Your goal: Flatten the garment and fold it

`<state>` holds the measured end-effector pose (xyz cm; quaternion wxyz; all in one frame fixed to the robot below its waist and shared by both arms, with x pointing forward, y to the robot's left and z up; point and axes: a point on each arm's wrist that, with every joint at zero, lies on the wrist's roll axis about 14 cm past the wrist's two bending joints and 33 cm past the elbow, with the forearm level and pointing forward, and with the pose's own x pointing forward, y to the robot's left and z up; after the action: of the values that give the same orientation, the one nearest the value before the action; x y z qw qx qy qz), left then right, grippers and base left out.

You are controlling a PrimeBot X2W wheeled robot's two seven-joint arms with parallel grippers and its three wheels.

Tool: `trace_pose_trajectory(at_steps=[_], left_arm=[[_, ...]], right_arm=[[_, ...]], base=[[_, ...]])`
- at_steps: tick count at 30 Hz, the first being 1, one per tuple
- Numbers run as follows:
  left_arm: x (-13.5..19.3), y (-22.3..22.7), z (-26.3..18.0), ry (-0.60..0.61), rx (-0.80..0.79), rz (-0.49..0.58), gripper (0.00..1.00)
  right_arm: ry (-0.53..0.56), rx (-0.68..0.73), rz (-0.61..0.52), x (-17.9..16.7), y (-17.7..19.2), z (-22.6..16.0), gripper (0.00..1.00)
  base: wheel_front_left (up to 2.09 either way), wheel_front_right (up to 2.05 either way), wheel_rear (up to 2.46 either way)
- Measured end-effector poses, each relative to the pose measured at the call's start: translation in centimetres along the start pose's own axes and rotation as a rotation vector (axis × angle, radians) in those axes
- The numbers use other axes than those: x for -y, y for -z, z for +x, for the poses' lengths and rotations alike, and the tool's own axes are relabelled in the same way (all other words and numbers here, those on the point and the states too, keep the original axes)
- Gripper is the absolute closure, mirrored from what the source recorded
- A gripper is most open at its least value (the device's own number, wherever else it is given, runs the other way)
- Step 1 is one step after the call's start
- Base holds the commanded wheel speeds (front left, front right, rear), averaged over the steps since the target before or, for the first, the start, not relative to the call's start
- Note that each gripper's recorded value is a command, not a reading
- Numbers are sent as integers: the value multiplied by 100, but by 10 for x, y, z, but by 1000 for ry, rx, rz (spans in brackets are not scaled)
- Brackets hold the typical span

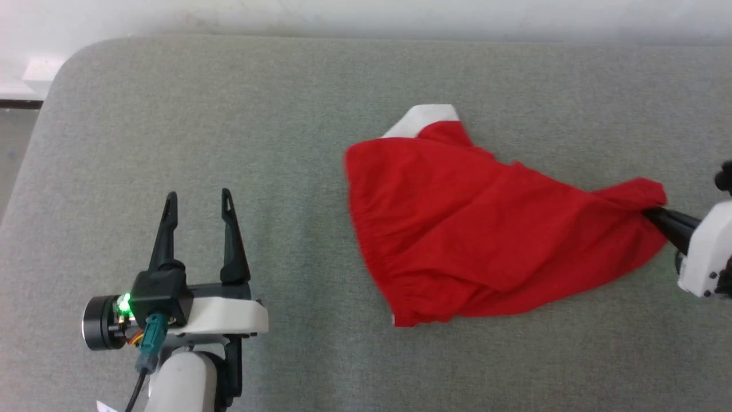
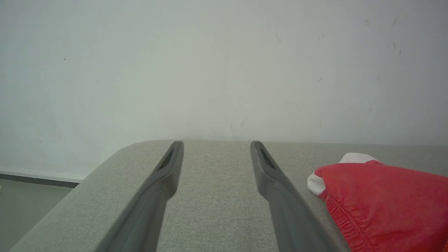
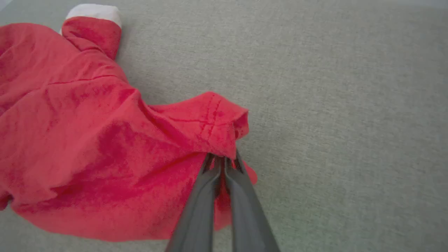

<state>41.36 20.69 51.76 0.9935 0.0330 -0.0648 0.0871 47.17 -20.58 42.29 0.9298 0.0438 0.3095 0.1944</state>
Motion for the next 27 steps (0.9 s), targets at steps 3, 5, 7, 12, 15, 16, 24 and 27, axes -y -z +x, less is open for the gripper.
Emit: trace_pose_trajectory(at_steps=[3, 5, 7, 12, 15, 16, 24, 27], left_arm=[[-2, 2, 0, -2, -6, 1, 0], [-3, 1, -2, -5, -7, 3, 0], [-5, 0, -3, -8, -3, 11, 0], [-9, -10, -8, -14, 21, 21, 0], [-10, -14, -13, -15, 28, 25, 0], [-10, -16, -13, -15, 34, 26, 0], [-8, -13, -14, -8, 25, 38, 0], [-9, -13, -13, -11, 25, 41, 0]], right_arm=[[65, -71, -8, 18, 23, 5, 100], [79, -92, -56, 20, 32, 9, 53], [67, -63, -55, 12, 27, 14, 0], [52, 103, -193, 4, -23, 9, 0], [28, 223, -274, -9, -72, 2, 0], [9, 255, -303, -18, -87, 1, 0], [-141, 163, -514, -92, -121, 24, 0], [-90, 88, -608, -83, -122, 34, 0]], base=[[0, 0, 0], [0, 0, 0], [0, 0, 0], [0, 0, 0], [0, 0, 0], [0, 0, 0], [0, 0, 0], [0, 0, 0]])
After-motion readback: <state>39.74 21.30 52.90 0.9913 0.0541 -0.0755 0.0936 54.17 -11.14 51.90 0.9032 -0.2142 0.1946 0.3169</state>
